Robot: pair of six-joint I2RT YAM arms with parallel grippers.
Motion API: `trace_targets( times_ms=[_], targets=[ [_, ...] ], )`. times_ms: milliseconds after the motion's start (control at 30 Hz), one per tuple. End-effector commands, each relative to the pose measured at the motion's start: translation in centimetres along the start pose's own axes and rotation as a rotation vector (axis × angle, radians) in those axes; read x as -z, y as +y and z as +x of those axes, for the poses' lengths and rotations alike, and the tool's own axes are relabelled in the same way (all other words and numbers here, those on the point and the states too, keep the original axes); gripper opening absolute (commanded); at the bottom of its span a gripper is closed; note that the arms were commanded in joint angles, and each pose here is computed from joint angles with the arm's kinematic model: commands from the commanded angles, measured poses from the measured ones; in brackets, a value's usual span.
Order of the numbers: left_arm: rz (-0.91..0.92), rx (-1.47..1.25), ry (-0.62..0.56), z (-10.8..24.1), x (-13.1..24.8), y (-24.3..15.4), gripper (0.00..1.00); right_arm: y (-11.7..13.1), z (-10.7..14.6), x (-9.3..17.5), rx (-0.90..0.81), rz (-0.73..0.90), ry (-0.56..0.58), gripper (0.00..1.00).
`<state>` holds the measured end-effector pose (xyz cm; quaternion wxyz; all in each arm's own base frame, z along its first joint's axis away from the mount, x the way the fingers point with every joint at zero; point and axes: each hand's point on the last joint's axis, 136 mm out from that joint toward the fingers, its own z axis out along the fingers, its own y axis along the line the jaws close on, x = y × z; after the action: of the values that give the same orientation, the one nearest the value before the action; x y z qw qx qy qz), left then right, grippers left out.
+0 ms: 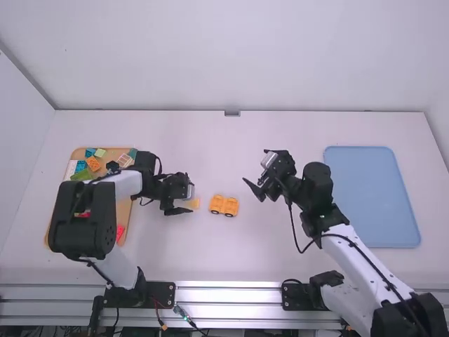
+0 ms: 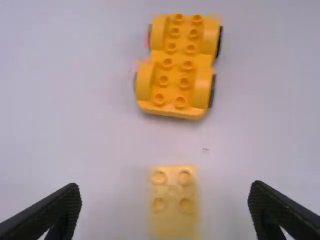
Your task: Assemble lego blocks to make yellow taxi
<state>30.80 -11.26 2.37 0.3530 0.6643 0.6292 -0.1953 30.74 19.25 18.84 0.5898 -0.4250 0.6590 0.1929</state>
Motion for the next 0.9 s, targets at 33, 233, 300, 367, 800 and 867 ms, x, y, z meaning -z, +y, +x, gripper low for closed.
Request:
trace_targets(
  times_ms=[33,233,300,367,800,867],
  targets=[
    [-0.022,0.075,-0.035,-0.3,-0.4,-0.4,0.99,1.7,3.3,-1.1,-0.107,-0.068,0.030,0.99],
    [-0.087,0.187,-0.077,-0.4,-0.6,0.7,0.99,3.2,5.9,-3.6,-0.151,-0.214,0.004,0.99],
    [-0.091,0.187,-0.104,-0.7,-0.4,0.8,0.99,3.2,6.6,-4.0,-0.176,-0.247,-0.001,0.99],
    [-0.094,0.190,-0.130,-0.9,-0.1,0.9,0.99,3.5,7.2,-4.3,-0.192,-0.306,-0.014,0.99],
    [-0.065,0.135,-0.123,0.0,-0.8,-0.2,0.99,5.3,7.7,-6.2,-0.173,-0.341,-0.007,0.99],
    [-0.055,0.146,-0.122,0.3,-1.1,-0.4,0.99,6.0,7.2,-6.3,-0.157,-0.351,-0.013,0.99]
  ],
)
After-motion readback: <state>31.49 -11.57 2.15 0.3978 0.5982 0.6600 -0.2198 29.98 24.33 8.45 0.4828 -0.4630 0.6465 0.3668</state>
